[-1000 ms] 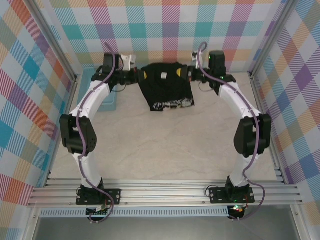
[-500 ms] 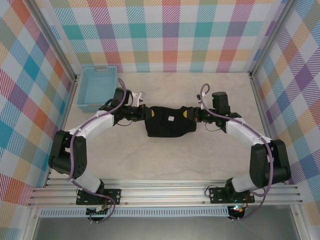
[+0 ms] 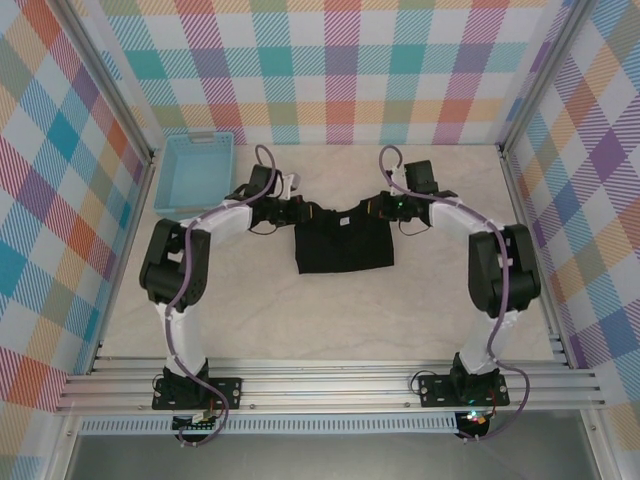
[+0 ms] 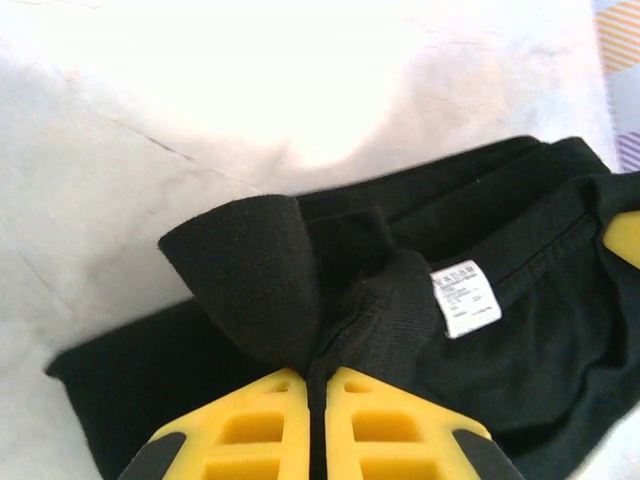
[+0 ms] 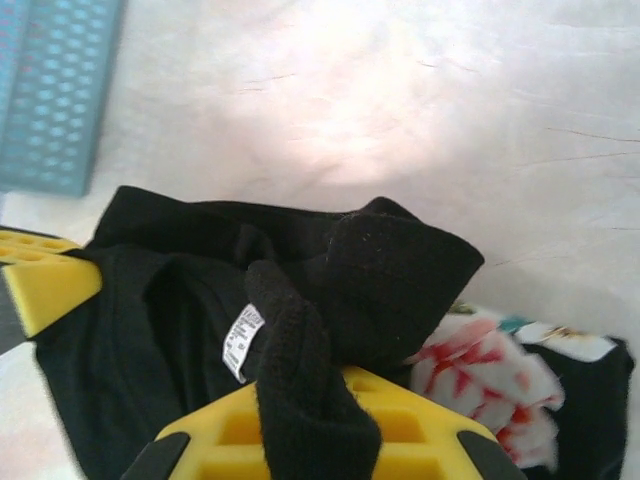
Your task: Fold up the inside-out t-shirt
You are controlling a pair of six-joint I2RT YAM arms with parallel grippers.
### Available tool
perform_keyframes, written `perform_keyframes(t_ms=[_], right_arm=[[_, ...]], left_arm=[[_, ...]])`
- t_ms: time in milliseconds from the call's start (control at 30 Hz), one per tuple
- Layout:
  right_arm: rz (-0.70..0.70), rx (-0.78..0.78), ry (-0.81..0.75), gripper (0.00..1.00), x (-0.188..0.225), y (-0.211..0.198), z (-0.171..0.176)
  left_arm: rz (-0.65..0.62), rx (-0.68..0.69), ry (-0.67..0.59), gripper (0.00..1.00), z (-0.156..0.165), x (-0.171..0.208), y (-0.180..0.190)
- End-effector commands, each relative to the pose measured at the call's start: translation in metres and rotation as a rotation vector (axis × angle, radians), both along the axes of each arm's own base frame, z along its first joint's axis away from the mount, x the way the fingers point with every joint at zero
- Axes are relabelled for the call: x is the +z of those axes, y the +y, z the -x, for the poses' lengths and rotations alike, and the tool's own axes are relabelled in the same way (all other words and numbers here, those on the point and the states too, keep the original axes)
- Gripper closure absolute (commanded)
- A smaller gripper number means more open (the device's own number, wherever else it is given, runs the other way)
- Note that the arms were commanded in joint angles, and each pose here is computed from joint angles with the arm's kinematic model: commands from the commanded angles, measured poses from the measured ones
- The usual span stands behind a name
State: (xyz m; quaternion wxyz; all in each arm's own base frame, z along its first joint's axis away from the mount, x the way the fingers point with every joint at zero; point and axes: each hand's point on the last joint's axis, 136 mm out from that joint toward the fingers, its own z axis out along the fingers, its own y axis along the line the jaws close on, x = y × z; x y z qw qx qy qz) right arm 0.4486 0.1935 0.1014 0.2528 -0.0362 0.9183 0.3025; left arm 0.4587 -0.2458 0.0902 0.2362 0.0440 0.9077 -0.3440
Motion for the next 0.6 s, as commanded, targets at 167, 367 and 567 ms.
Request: perform_keyframes(t_ms=[167, 367, 567], right_arm=[[0.214, -0.063, 0.094, 0.63, -0.042, -0.033, -0.037], [0.241, -0.092, 0.014, 0.42, 0.009, -0.058, -0.005], [0.038, -0.041, 0.169, 0.22, -0.008, -0.034, 0.051]], left_arm=[[-0.081, 0.151, -0.021, 0.63, -0.045, -0.039, 0.027], [-0.11, 0.213, -0.065, 0.36, -0.026, 0.002, 0.049], [-0.075, 0.165, 0.048, 0.21, 0.029, -0.001, 0.043]])
